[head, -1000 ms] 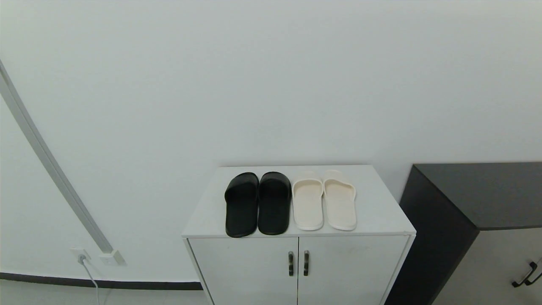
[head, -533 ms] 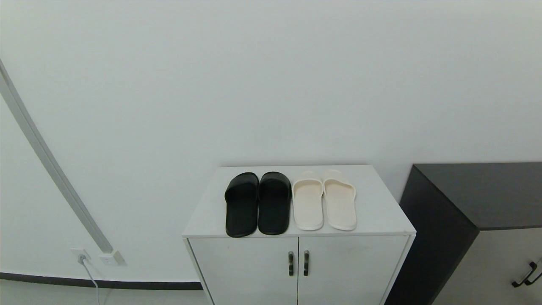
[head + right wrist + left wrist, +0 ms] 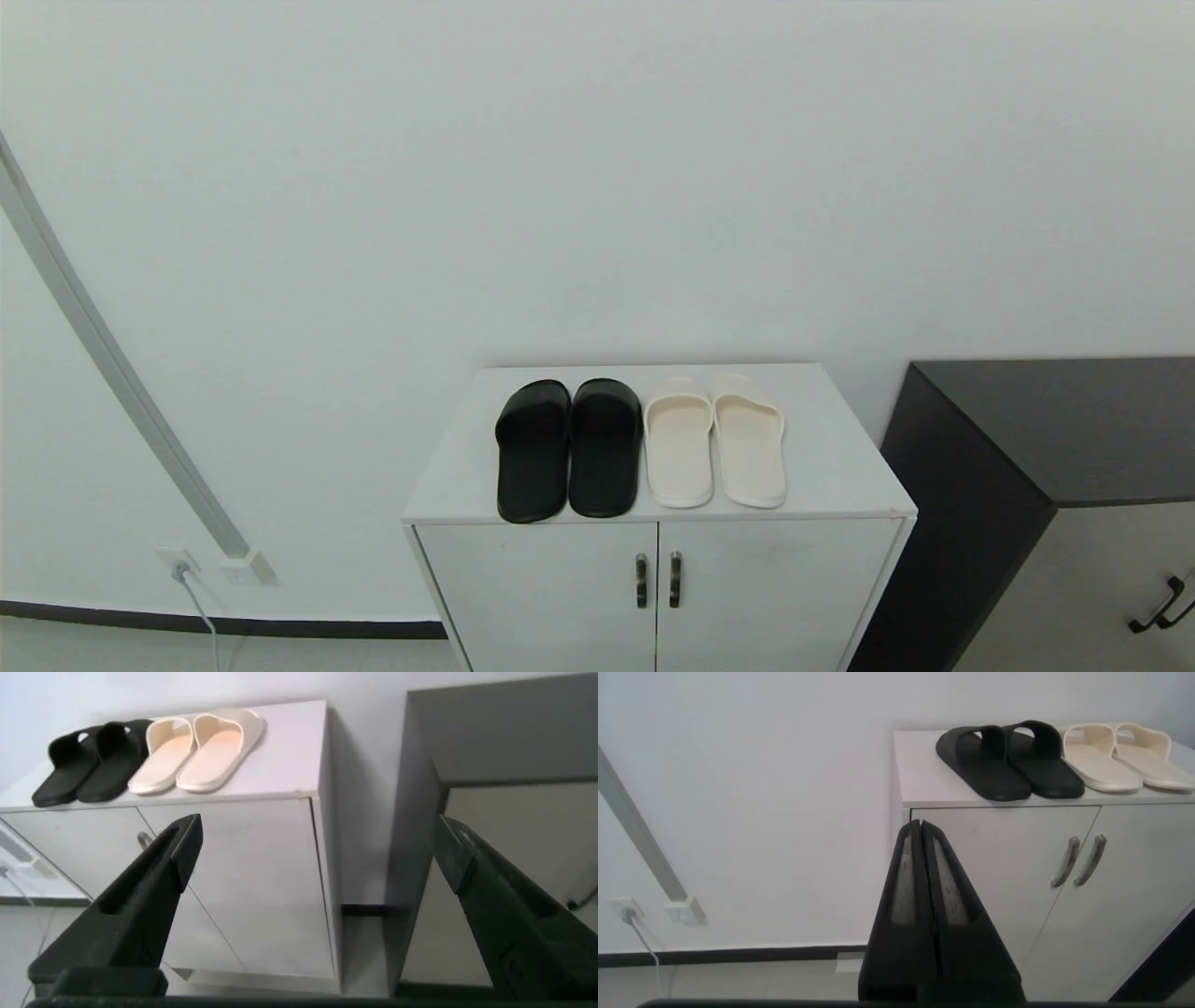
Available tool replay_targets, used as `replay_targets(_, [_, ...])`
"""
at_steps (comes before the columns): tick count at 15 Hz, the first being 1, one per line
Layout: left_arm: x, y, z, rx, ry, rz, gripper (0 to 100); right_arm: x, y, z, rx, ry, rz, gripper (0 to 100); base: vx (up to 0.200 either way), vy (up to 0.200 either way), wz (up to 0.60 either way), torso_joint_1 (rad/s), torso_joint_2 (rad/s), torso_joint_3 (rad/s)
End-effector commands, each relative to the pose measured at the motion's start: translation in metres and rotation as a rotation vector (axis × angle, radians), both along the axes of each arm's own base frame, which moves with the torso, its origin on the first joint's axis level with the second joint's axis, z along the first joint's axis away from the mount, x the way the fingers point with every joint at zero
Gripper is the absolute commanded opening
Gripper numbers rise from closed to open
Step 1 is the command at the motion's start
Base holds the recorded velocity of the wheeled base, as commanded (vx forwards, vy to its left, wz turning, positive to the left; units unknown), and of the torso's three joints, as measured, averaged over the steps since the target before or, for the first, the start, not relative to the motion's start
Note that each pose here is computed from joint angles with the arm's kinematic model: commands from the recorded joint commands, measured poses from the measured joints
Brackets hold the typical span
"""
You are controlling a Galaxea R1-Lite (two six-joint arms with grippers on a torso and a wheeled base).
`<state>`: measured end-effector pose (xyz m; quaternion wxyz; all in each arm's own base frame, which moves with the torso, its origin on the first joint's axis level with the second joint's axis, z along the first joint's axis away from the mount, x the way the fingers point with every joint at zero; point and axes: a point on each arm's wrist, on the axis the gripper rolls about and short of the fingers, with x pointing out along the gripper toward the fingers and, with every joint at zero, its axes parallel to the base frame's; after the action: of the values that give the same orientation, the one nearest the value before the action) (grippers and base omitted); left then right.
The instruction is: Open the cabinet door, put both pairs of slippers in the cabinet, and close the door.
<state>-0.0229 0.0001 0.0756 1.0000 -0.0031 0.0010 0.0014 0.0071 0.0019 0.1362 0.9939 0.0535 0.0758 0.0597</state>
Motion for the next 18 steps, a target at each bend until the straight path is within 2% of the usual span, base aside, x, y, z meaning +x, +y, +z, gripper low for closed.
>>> replay_targets(1, [0.0, 0.0, 0.0, 0.0, 0.001, 0.0, 0, 0.053, 0.007, 0.012, -0.009, 0.137, 0.06, 100, 0.0, 0.0, 0.0, 0.0, 0.0, 0.0])
replay_targets(8, [0.0, 0.0, 0.0, 0.0, 0.001, -0.001, 0, 0.122, 0.041, 0.04, -0.034, 0.217, 0.181, 100, 0.0, 0.0, 0.0, 0.0, 0.0, 0.0])
replay_targets(10, [0.0, 0.0, 0.0, 0.002, 0.001, -0.001, 0, 0.146, 0.066, 0.044, -0.014, 0.262, 0.189, 100, 0.0, 0.0, 0.0, 0.0, 0.0, 0.0])
replay_targets(14, [0.0, 0.0, 0.0, -0.002, 0.001, -0.001, 0, 0.176, 0.099, 0.051, -0.019, 0.283, 0.202, 100, 0.0, 0.0, 0.0, 0.0, 0.0, 0.0])
replay_targets(16, [0.0, 0.0, 0.0, -0.002, 0.001, -0.001, 0, 0.189, 0.123, 0.046, -0.045, 0.307, 0.188, 100, 0.0, 0.0, 0.0, 0.0, 0.0, 0.0])
replay_targets(18, [0.0, 0.0, 0.0, -0.002, 0.001, -0.001, 0, 0.204, 0.154, 0.041, -0.032, 0.321, 0.144, 100, 0.0, 0.0, 0.0, 0.0, 0.0, 0.0])
